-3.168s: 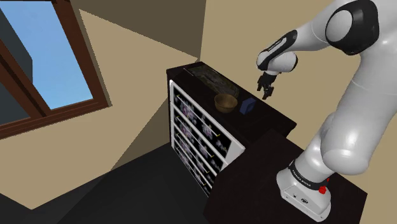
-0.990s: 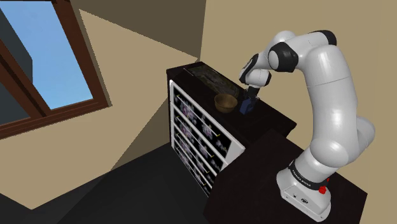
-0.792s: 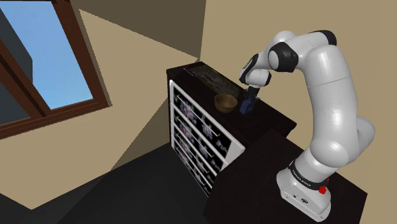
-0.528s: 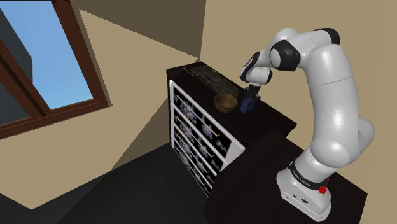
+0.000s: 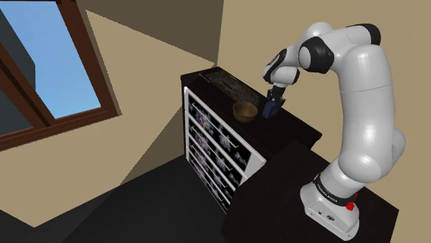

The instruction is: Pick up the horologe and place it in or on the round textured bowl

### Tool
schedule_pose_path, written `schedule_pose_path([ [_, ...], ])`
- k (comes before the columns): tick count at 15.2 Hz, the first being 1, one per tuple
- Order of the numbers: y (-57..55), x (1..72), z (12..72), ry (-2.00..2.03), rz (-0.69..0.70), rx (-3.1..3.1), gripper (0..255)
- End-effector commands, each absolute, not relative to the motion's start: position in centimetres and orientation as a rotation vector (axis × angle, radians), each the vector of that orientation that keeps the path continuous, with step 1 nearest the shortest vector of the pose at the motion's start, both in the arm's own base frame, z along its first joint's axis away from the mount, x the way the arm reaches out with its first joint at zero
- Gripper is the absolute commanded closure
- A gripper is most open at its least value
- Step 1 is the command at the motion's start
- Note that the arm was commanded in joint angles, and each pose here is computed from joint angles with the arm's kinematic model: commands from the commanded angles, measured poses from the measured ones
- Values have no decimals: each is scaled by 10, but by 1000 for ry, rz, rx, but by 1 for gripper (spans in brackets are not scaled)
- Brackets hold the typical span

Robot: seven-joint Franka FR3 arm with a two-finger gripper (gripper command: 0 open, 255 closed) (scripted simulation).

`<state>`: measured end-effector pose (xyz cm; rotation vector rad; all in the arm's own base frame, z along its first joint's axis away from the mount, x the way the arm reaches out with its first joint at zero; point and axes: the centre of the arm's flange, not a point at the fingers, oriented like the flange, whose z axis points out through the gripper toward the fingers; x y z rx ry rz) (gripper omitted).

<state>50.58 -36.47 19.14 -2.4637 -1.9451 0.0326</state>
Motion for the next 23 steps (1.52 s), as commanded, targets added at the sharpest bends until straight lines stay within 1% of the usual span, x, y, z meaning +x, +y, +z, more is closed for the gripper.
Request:
schedule_pose_path([
  [1,-364,506,202,-1945,33,-2464,255],
  [21,-364,506,305,-1945,33,-2464,255],
  [23,-343,522,308,-1945,33,-2464,255],
])
